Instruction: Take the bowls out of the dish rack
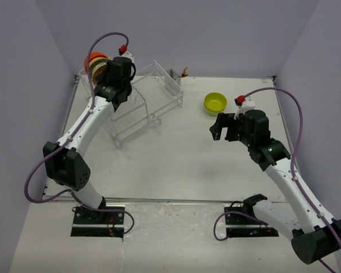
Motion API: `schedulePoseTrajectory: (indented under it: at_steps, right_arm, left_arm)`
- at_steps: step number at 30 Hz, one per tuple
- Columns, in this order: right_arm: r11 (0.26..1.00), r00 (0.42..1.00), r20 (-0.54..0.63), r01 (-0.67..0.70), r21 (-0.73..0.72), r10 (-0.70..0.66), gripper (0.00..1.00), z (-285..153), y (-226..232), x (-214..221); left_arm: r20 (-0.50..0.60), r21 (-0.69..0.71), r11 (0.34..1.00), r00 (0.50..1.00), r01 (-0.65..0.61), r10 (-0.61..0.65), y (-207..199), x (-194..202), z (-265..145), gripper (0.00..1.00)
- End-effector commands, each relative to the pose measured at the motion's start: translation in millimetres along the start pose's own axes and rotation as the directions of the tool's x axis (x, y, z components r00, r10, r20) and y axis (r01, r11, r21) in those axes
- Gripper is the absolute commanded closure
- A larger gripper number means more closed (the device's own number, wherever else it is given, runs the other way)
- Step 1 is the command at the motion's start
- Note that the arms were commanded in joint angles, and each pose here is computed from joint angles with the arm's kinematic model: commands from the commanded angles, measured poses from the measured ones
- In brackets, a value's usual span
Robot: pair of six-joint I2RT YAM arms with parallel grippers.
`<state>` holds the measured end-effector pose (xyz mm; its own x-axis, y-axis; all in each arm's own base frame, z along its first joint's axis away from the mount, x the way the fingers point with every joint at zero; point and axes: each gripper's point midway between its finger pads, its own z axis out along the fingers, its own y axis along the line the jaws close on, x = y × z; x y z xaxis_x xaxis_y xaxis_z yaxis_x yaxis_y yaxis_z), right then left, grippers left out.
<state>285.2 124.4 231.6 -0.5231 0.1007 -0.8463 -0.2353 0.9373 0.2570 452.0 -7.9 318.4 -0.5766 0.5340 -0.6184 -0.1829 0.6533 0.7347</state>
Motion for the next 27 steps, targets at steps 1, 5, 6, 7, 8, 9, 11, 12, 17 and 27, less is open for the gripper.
schedulePoseTrajectory:
  at_steps: [1, 5, 6, 7, 8, 9, 11, 12, 17, 27]
  right_arm:
    - [0.999, 0.999, 0.038, 0.02, -0.037, -0.019, 0.01, -1, 7, -9]
    - [0.999, 0.999, 0.039, 0.021, -0.035, -0.02, 0.01, 0, 7, -9]
    - [0.999, 0.999, 0.037, 0.021, -0.036, -0.02, 0.01, 0, 7, -8]
    - [0.999, 0.999, 0.036, 0.021, -0.036, -0.02, 0.01, 0, 7, -8]
    - [0.999, 0.999, 0.037, 0.021, -0.036, -0.02, 0.01, 0, 7, -8]
    - [0.999, 0.999, 0.036, 0.021, -0.036, -0.02, 0.01, 0, 7, -8]
    - [0.999, 0.999, 0.038, 0.021, -0.032, -0.019, 0.01, 1, 6, -8]
    - [0.999, 0.999, 0.038, 0.02, -0.033, -0.019, 0.01, 1, 6, -8]
    - [0.997, 0.997, 0.081, 0.004, -0.074, 0.002, 0.01, -2, 15, -18]
    - [0.886, 0.97, 0.16, -0.093, -0.453, 0.184, 0.01, -31, 109, -89]
  left_arm:
    - [0.135, 0.007, 0.988, 0.979, 0.154, -0.153, 23, -32, -27, 1.0]
    - [0.168, -0.013, 0.978, 0.964, 0.21, -0.205, 37, -35, -34, 1.0]
    - [0.174, -0.019, 0.975, 0.961, 0.22, -0.213, 40, -34, -37, 1.0]
    - [0.183, -0.019, 0.973, 0.958, 0.231, -0.223, 42, -35, -38, 1.0]
    - [0.19, -0.02, 0.971, 0.954, 0.24, -0.232, 46, -36, -40, 1.0]
    - [0.197, -0.014, 0.97, 0.952, 0.244, -0.236, 46, -37, -42, 1.0]
    - [0.205, -0.005, 0.967, 0.947, 0.254, -0.247, 48, -38, -45, 1.0]
    - [0.212, 0.005, 0.967, 0.945, 0.255, -0.25, 46, -40, -48, 1.0]
    - [0.261, 0.109, 0.94, 0.904, 0.322, -0.34, 44, -54, -72, 1.0]
    - [0.091, 0.708, 0.562, 0.735, 0.427, -0.672, -22, -85, -155, 1.0]
